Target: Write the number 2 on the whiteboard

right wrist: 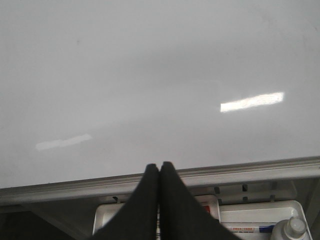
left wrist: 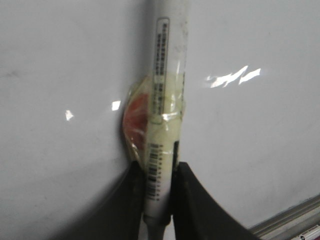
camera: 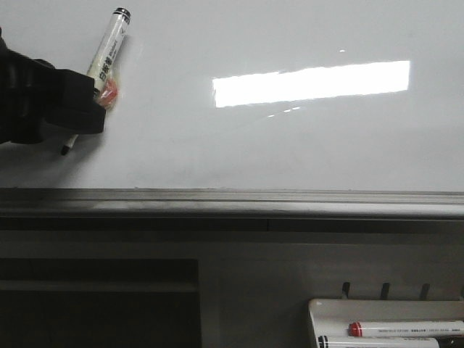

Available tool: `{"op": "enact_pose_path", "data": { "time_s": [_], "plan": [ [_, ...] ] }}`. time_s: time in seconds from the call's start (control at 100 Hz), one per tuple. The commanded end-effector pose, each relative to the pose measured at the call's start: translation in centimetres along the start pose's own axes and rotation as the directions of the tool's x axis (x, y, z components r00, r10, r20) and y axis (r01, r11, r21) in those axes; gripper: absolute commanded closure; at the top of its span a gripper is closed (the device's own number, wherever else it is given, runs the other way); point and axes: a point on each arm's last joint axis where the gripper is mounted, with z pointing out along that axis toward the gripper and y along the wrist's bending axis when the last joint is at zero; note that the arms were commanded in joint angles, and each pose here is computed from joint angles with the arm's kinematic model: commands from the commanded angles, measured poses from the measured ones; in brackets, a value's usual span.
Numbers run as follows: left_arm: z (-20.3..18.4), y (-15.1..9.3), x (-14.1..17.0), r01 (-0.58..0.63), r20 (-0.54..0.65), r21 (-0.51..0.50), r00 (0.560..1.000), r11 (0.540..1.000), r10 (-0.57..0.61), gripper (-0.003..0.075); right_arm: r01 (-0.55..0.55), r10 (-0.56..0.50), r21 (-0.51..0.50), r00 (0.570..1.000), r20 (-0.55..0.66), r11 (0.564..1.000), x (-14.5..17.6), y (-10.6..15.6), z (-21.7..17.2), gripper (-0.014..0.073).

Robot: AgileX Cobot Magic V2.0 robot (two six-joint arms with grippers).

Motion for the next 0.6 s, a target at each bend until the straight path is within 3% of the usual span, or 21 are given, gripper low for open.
{"op": "enact_pose_path", "data": {
  "time_s": [0.0, 0.06, 0.14, 0.27, 0.34, 0.49, 0.59],
  "plan": [
    [-0.2, -0.4, -1.6, 0.007, 0.082, 0.015, 0.997, 1.0, -0.008, 0.0741, 0.002, -0.001, -0.016, 0.998, 0.063, 1.0, -1.3, 0.3, -0.2, 0.0666],
    [-0.3, -0.5, -1.7, -0.019, 0.087, 0.024, 0.996, 1.0, 0.017, 0.0741, 0.045, -0.043, -0.034, 0.998, 0.047, 0.998, -1.2, 0.5, -0.3, 0.0666],
    [-0.8, -0.9, -2.0, -0.11, 0.112, 0.051, 0.988, 0.993, 0.103, 0.0741, 0.102, -0.096, -0.154, 0.994, 0.048, 0.983, -1.1, 1.6, -0.4, 0.0666],
    [-2.0, -2.2, -2.6, -0.294, 0.178, 0.112, 0.946, 0.949, 0.272, 0.0741, 0.23, -0.208, -0.377, 0.973, 0.097, 0.897, -1.1, 3.5, -0.6, 0.0631],
    [-2.7, -3.1, -2.8, -0.387, 0.214, 0.145, 0.911, 0.911, 0.353, 0.0741, 0.262, -0.242, -0.458, 0.965, 0.103, 0.85, -1.2, 4.3, -0.3, 0.0545],
    [-3.9, -5.0, -2.4, -0.569, 0.269, 0.21, 0.816, 0.795, 0.512, 0.0741, 0.341, -0.349, -0.609, 0.93, 0.111, 0.716, -0.8, 6.0, 0.7, 0.0253],
    [-4.5, -6.2, -1.9, -0.678, 0.316, 0.244, 0.732, 0.694, 0.604, 0.0741, 0.436, -0.444, -0.673, 0.879, 0.175, 0.597, -0.9, 7.3, 1.1, 0.0207]
  ]
}}
